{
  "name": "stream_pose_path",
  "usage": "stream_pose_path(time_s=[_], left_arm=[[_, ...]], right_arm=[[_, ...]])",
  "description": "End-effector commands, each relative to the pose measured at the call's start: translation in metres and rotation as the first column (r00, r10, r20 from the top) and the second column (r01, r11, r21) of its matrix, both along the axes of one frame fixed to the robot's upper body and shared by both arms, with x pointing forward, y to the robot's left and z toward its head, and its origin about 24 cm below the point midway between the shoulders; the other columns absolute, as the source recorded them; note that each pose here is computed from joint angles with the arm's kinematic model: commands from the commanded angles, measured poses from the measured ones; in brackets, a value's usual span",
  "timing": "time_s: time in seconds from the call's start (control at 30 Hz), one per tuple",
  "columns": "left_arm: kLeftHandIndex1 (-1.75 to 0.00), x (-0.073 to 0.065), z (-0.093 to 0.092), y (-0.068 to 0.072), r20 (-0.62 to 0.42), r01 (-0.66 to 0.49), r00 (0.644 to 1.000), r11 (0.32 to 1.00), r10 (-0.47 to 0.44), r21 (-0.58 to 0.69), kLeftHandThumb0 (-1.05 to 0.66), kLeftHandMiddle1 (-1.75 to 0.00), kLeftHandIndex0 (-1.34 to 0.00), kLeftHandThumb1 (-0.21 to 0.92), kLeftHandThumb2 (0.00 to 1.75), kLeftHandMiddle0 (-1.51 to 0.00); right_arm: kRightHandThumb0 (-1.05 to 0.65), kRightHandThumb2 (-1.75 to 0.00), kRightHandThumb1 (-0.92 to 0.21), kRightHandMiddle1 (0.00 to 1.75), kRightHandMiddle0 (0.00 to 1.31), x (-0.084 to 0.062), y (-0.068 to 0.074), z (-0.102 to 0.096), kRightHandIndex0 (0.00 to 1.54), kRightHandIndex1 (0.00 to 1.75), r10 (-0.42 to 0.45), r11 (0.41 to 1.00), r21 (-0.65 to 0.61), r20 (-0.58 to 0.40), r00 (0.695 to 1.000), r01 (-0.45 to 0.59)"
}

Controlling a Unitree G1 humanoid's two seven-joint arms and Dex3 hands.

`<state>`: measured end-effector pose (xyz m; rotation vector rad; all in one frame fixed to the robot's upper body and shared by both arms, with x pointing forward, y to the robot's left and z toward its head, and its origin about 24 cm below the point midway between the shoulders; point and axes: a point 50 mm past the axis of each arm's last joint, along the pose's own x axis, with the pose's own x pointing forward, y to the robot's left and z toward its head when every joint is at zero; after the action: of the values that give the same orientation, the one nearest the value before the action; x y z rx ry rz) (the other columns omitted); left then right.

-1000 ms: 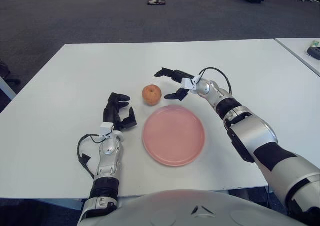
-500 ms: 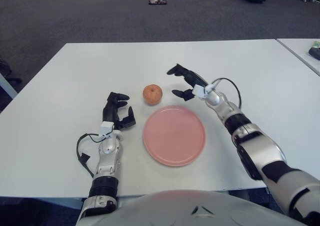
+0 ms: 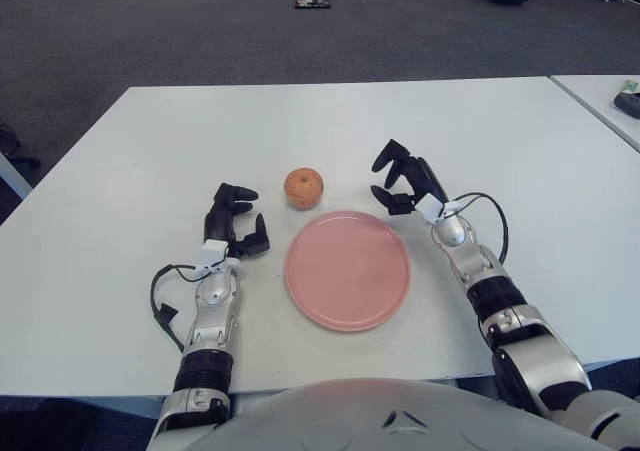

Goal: Put the apple into the plate.

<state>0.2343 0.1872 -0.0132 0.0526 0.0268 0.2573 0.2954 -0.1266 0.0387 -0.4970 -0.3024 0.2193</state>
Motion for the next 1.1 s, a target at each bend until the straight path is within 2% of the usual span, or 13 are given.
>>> stream_pose_path(time_s=[0.0, 0.17, 0.33, 0.47, 0.53, 0.63, 0.87, 1.0, 1.07], left_arm=[[-1.75, -0.001, -0.007, 0.003, -0.049, -0.007, 0.999, 1.0, 0.008, 0.019, -0.01, -1.75, -0.47, 0.19, 1.48, -0.7], [-1.74, 0.001, -0.005, 0.004, -0.049, 0.005, 0.999, 0.999, -0.004, 0.032, -0.01, -1.75, -0.5, 0.16, 1.52, -0.72], [-1.74, 0.005, -0.003, 0.005, -0.049, 0.023, 0.999, 0.999, -0.021, 0.049, -0.01, -1.75, -0.51, 0.15, 1.52, -0.73], [-1.75, 0.013, 0.005, 0.006, -0.033, 0.05, 0.998, 0.995, -0.047, 0.088, -0.01, -1.75, -0.49, 0.17, 1.5, -0.71], [-1.75, 0.02, 0.015, 0.005, -0.013, 0.068, 0.998, 0.991, -0.067, 0.114, -0.01, -1.75, -0.48, 0.18, 1.49, -0.71], [-1.75, 0.029, 0.028, 0.003, 0.02, 0.094, 0.995, 0.98, -0.099, 0.175, -0.01, -1.75, -0.45, 0.22, 1.45, -0.68], [-1.75, 0.041, 0.046, 0.003, 0.076, 0.132, 0.983, 0.93, -0.167, 0.343, -0.01, -1.74, -0.37, 0.31, 1.34, -0.62], [-1.75, 0.047, 0.059, 0.005, 0.084, 0.146, 0.975, 0.882, -0.204, 0.448, -0.01, -1.73, -0.36, 0.33, 1.32, -0.62], [-1.75, 0.052, 0.068, 0.008, 0.088, 0.146, 0.97, 0.837, -0.225, 0.527, -0.01, -1.74, -0.36, 0.32, 1.33, -0.62]], right_arm=[[-0.46, -1.24, -0.39, 1.75, 0.55, -0.004, -0.011, -0.001, 1.08, 1.75, -0.077, 0.995, 0.061, -0.008, 0.997, 0.077], [-0.47, -1.3, -0.34, 1.75, 0.59, -0.019, -0.018, -0.008, 1.13, 1.75, -0.157, 0.972, 0.176, -0.019, 0.987, 0.157], [-0.49, -1.36, -0.29, 1.75, 0.63, -0.028, -0.024, -0.014, 1.16, 1.75, -0.196, 0.941, 0.273, -0.039, 0.98, 0.199], [-0.5, -1.39, -0.27, 1.75, 0.65, -0.035, -0.029, -0.018, 1.16, 1.75, -0.208, 0.914, 0.344, -0.059, 0.976, 0.215], [-0.5, -1.39, -0.26, 1.75, 0.66, -0.038, -0.03, -0.019, 1.16, 1.75, -0.206, 0.903, 0.371, -0.068, 0.976, 0.216], [-0.51, -1.4, -0.26, 1.75, 0.66, -0.041, -0.03, -0.019, 1.15, 1.75, -0.203, 0.889, 0.403, -0.076, 0.976, 0.217], [-0.51, -1.42, -0.24, 1.75, 0.68, -0.045, -0.028, -0.019, 1.16, 1.75, -0.211, 0.872, 0.433, -0.089, 0.973, 0.229], [-0.53, -1.46, -0.21, 1.75, 0.71, -0.048, -0.026, -0.019, 1.2, 1.75, -0.227, 0.86, 0.448, -0.095, 0.969, 0.245], [-0.53, -1.48, -0.19, 1.75, 0.72, -0.049, -0.026, -0.019, 1.22, 1.75, -0.227, 0.855, 0.456, -0.099, 0.969, 0.247]])
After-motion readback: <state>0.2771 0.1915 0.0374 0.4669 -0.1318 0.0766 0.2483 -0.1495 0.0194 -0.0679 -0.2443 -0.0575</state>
